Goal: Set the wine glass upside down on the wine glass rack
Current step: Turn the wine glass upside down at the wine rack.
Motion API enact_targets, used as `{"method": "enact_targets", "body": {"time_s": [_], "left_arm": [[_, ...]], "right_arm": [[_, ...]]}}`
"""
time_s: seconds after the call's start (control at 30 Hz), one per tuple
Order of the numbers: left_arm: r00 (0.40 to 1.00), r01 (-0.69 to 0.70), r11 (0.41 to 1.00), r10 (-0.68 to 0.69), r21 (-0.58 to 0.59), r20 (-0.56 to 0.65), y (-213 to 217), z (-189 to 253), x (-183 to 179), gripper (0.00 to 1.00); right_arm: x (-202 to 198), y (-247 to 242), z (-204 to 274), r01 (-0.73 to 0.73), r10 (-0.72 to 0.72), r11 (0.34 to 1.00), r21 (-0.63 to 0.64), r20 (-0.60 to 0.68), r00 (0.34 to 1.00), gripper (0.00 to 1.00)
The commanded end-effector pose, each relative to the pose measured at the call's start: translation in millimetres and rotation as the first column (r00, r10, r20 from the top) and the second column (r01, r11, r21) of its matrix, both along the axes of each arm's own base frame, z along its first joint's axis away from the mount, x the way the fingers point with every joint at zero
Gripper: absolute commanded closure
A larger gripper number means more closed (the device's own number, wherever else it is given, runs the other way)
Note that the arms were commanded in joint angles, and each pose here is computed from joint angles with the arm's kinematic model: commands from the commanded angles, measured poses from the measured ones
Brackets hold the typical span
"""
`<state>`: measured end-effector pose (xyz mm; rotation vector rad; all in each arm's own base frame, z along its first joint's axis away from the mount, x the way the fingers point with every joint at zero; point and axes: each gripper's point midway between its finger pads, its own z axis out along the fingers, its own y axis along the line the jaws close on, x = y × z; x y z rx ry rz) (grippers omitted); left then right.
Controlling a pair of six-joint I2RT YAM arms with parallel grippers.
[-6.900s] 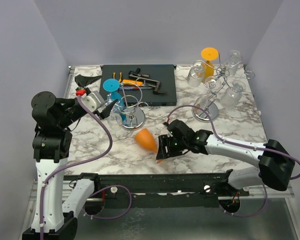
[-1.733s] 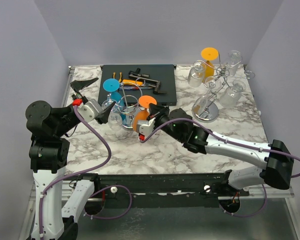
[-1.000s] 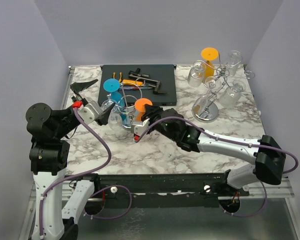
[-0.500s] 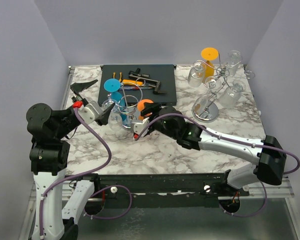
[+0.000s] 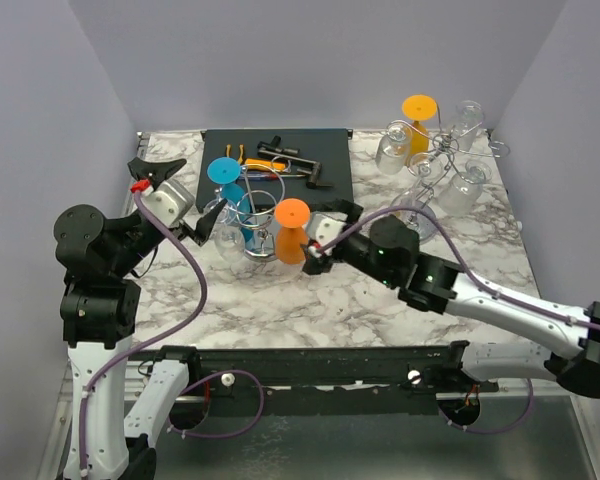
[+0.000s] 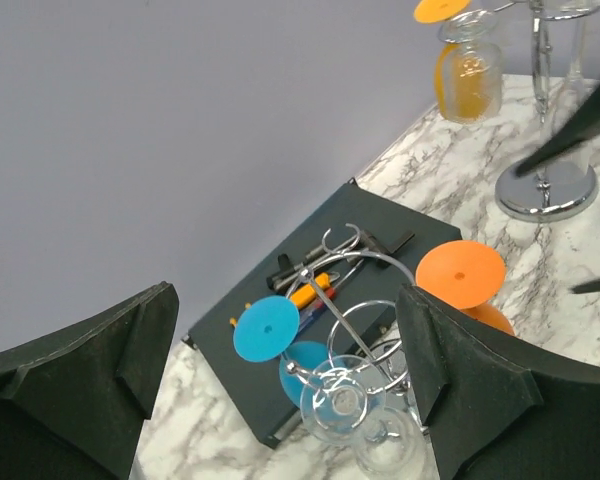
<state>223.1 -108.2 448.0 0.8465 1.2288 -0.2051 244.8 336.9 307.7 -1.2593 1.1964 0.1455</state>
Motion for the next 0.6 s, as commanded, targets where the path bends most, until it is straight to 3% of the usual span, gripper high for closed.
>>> {"method": "enact_targets", "body": {"time_s": [0.0,0.13,0.3,0.4,0.57], "left_arm": [[0.969,-0.175,0.974,0.144,-0.144,-0.201,19.3,-29.7,17.7,0.01],[0.924,-0.301,0.937,0.240,-0.177,-0.299,35.1,-59.3,28.8,0.01],[0.864,-0.417,0.895,0.336,-0.160,-0.374,51.9,-87.6,45.3,0.01],[0.839,-0.463,0.873,0.378,-0.150,-0.392,59.6,-96.3,54.3,0.01],[0.797,-0.531,0.836,0.439,-0.138,-0.415,73.9,-105.5,71.3,0.01]], "right_arm": [[-22.0,-36.3,-17.9,0.159,-0.084,0.948,0.276,-0.265,0.961,0.00],[-26.0,-95.7,-46.8,0.386,-0.229,0.835,0.391,-0.390,0.892,0.00],[-29.1,-163.2,-96.9,0.629,-0.412,0.679,0.379,-0.512,0.754,0.00],[-20.6,-179.1,-95.7,0.698,-0.470,0.587,0.410,-0.529,0.707,0.00],[8.7,-213.9,-124.2,0.839,-0.552,0.402,0.366,-0.635,0.541,0.00]]}}
